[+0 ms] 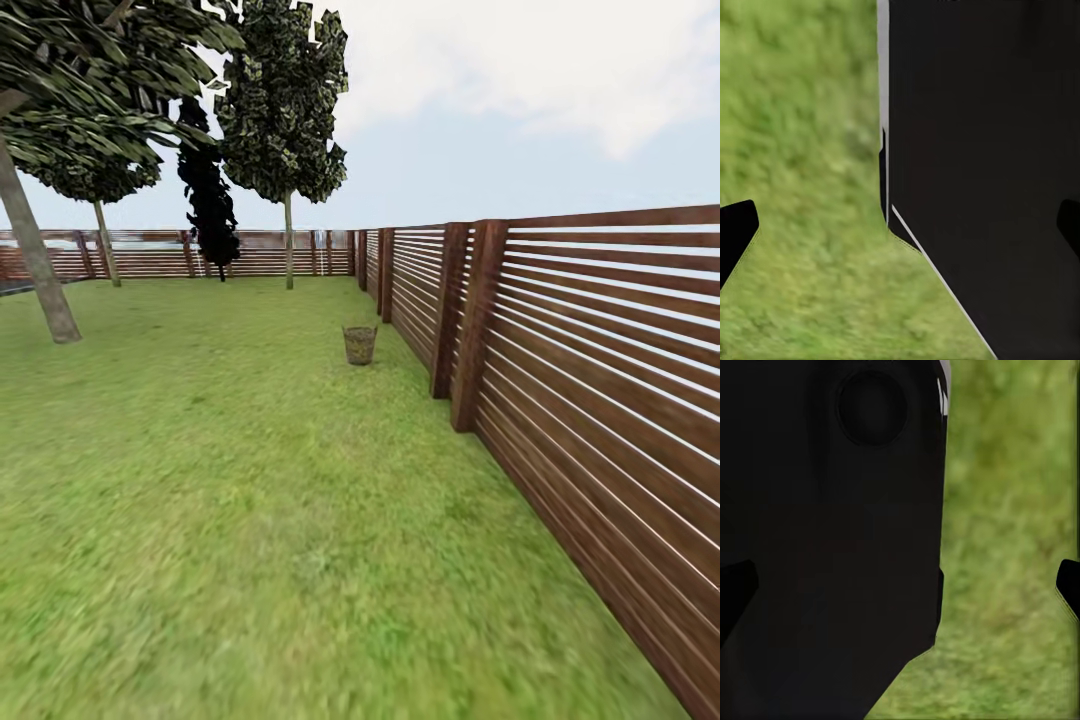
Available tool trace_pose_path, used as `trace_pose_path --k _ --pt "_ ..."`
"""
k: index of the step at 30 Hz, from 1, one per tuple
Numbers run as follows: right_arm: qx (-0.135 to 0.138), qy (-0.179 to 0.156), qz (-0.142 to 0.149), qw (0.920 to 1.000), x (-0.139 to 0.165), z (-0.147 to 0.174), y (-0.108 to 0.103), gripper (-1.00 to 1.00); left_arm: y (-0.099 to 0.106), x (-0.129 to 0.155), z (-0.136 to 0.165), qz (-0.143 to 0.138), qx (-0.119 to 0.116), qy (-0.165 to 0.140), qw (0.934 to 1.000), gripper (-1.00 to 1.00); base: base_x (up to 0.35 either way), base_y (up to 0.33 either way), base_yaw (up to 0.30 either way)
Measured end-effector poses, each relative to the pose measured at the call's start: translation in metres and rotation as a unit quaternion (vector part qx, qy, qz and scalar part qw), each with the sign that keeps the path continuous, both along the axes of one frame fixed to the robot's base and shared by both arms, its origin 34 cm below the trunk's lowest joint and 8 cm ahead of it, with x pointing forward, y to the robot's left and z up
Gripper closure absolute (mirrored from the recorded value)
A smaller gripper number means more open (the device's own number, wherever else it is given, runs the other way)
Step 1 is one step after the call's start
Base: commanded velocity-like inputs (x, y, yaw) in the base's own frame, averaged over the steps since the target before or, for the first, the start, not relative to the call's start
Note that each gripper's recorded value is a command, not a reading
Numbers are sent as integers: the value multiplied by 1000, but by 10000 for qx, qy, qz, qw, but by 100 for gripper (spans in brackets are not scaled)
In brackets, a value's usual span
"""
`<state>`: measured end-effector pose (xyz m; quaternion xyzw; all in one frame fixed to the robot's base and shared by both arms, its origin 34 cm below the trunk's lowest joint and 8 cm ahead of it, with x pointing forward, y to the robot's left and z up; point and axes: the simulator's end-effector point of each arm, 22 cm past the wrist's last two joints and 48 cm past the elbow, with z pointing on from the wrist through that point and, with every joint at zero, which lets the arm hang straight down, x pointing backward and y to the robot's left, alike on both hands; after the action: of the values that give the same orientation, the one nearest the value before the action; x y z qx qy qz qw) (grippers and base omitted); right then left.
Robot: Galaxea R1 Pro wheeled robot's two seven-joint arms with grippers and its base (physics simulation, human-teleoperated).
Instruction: Take the three Easter eggs out of the wicker basket on the lawn in the garden, then place them on the lawn next to a single tree (choose any tree) so that all three eggs are next to the same tree and none are left in the basket.
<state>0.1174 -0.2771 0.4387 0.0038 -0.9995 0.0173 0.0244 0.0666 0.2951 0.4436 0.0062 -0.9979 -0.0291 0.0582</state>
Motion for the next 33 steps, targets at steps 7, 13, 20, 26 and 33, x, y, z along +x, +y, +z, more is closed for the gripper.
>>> trace_pose_path --k 7,13,20,26,33 --pt "0 -1 0 10000 0 0 0 -100 0 0 0 0 -3 0 10000 -100 344 0 0" --pt "0 1 0 10000 0 0 0 -100 0 0 0 0 -1 -3 10000 -100 345 0 0" --pt "-6 0 0 10000 0 0 0 -100 0 0 0 0 -3 -3 10000 -100 345 0 5" --pt "-7 0 0 10000 0 0 0 -100 0 0 0 0 -1 0 10000 -100 345 0 175" --pt "-6 1 0 10000 0 0 0 -100 0 0 0 0 -2 -2 10000 -100 345 0 62"
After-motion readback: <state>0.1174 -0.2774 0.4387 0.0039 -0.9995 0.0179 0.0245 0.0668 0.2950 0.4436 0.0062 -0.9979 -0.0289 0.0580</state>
